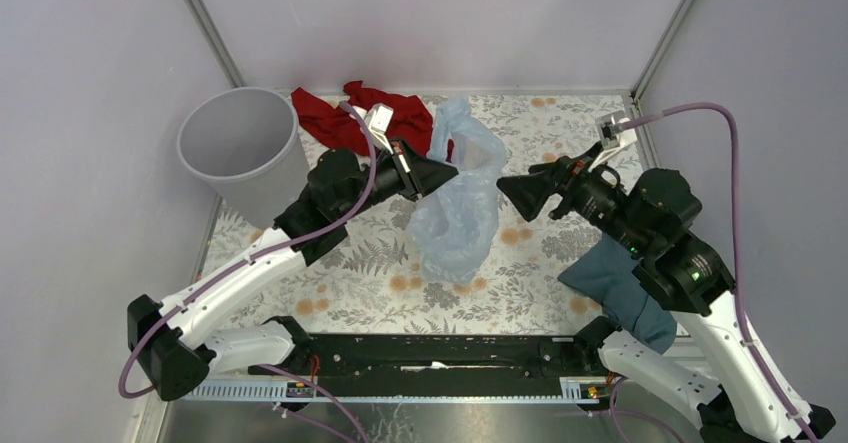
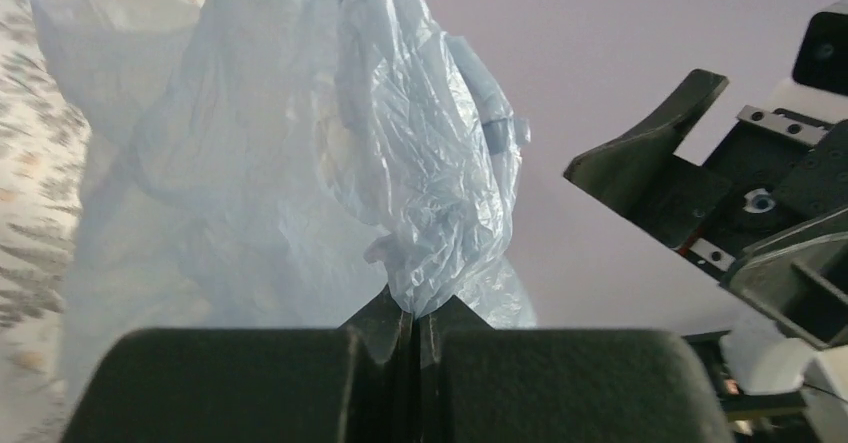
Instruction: Put the trash bags into the trash bin
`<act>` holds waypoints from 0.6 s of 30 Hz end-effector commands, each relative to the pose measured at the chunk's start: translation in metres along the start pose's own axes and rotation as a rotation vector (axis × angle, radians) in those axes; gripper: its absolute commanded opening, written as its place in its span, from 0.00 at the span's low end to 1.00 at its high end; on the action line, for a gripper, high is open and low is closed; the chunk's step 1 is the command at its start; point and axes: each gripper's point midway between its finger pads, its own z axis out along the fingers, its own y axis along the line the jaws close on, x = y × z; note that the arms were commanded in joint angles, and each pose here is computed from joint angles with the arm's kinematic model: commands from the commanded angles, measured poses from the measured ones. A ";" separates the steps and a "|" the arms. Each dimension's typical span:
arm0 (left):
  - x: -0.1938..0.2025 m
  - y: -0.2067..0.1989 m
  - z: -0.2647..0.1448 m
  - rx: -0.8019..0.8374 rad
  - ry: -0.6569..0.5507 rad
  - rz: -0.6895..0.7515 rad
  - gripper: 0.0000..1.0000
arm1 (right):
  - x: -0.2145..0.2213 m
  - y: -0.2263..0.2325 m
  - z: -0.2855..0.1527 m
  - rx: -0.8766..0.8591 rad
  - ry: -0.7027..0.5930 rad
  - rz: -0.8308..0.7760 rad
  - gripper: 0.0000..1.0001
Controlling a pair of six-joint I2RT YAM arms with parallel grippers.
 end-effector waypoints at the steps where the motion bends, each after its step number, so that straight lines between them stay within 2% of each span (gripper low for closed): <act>1: -0.006 -0.023 0.002 0.103 -0.010 -0.122 0.00 | 0.040 -0.012 0.014 -0.027 0.124 -0.074 1.00; 4: -0.008 -0.012 0.003 0.051 -0.041 -0.148 0.00 | 0.059 0.009 0.030 -0.199 0.165 -0.042 1.00; 5: -0.008 -0.011 0.004 0.050 -0.044 -0.149 0.00 | 0.066 0.009 0.036 -0.207 0.184 -0.031 1.00; 14: -0.003 -0.003 0.015 0.021 -0.018 -0.133 0.00 | 0.091 0.034 0.078 -0.096 0.189 -0.189 1.00; 18: -0.004 0.004 0.016 -0.016 -0.024 -0.115 0.00 | 0.081 0.029 0.088 -0.006 0.104 -0.153 1.00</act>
